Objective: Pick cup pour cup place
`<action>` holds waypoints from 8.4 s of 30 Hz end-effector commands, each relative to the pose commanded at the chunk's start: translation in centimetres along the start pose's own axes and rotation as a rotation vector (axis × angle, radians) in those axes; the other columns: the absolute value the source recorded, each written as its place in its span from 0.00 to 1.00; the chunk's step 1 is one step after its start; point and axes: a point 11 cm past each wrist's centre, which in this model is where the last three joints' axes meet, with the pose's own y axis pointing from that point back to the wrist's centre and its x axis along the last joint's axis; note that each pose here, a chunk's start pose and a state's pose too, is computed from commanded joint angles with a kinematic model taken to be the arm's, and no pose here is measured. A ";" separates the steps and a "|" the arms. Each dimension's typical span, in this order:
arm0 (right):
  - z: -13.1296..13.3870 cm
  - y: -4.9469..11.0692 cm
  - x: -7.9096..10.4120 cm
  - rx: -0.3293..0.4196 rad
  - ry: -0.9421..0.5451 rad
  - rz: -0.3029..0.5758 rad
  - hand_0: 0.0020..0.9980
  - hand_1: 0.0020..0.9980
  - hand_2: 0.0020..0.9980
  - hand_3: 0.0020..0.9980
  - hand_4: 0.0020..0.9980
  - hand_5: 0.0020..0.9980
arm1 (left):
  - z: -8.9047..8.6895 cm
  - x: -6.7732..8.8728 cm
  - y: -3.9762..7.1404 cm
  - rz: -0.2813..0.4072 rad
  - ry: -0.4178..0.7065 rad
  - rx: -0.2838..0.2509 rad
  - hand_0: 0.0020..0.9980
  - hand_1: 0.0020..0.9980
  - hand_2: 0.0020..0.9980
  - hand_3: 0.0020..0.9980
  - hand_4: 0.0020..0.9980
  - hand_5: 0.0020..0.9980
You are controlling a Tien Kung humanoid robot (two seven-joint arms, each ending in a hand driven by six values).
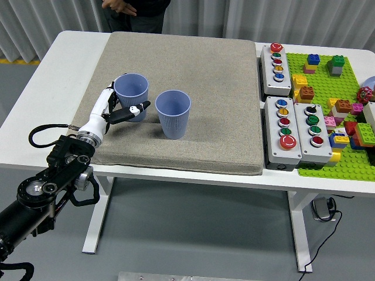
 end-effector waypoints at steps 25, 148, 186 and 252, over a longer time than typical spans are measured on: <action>0.2 0.0 0.0 -0.003 0.007 0.000 0.70 0.64 0.60 0.59 0.00 0.26 | -0.4 -0.4 0.0 0.059 0.000 -0.008 0.56 0.48 0.50 0.52 0.88 0.19; 0.1 -0.1 0.4 -0.001 -0.012 0.010 0.70 0.64 0.60 0.60 0.00 0.24 | 13.9 -1.3 0.8 -0.005 -1.377 -0.472 0.52 0.49 0.49 0.51 0.79 0.09; 0.6 -0.1 0.5 -0.009 -0.014 0.012 0.70 0.64 0.59 0.59 0.00 0.25 | 15.0 -1.3 0.9 0.002 -1.458 -0.482 0.52 0.49 0.49 0.51 0.80 0.10; 0.9 -0.1 0.4 -0.015 -0.019 0.015 0.70 0.64 0.59 0.59 0.00 0.24 | 15.3 -2.1 1.1 -0.078 -1.596 -0.515 0.52 0.50 0.49 0.51 0.79 0.09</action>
